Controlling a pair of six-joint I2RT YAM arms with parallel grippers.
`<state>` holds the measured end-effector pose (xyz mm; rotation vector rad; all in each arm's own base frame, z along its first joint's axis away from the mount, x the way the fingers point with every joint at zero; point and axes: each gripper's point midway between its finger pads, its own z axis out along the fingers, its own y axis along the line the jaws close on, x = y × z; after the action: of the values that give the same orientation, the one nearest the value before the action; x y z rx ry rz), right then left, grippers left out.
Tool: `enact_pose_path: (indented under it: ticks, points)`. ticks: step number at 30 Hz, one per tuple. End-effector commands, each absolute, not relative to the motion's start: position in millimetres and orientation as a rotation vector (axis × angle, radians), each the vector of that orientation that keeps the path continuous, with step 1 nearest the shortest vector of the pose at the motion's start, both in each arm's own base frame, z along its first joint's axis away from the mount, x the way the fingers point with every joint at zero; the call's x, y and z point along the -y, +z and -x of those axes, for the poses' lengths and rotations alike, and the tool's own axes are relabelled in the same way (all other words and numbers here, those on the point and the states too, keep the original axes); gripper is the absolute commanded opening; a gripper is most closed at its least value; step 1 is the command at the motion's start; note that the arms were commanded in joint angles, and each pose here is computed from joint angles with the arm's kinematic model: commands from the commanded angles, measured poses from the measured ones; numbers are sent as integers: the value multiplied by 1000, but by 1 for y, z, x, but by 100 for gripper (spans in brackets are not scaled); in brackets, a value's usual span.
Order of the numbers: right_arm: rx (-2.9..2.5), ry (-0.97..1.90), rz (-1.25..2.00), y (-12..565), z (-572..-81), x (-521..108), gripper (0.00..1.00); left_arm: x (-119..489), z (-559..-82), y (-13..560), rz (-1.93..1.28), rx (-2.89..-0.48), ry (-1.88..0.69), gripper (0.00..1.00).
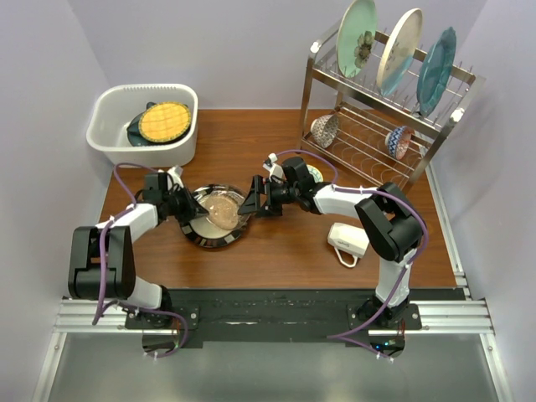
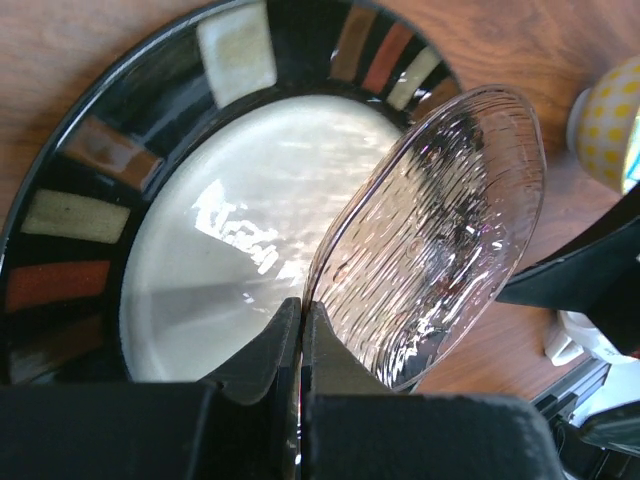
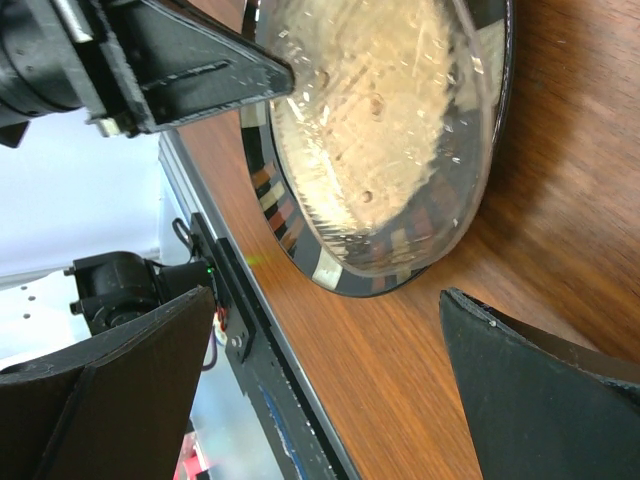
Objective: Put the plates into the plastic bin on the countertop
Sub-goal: Pick up the plate at the center of the board, then place the plate in the plastic bin.
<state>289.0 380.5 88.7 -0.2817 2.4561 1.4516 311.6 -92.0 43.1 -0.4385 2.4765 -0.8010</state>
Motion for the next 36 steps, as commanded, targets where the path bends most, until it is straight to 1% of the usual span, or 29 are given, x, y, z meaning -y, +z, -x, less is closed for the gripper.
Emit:
enact_pose_path:
  ticks: [1,15,25,36]
  points:
    - [-2392,1489,326,106,-292,-387,99,93,-329,78,372,-2391,-801,0]
    - [-2391,1486,328,106,-292,-388,98,87,-348,114,333,-2340,-753,0]
    - [-2394,1488,329,105,-292,-388,98,80,-375,144,305,-2300,-710,0]
    - [-2403,1492,330,102,-292,-389,99,72,-399,164,302,-2269,-687,0]
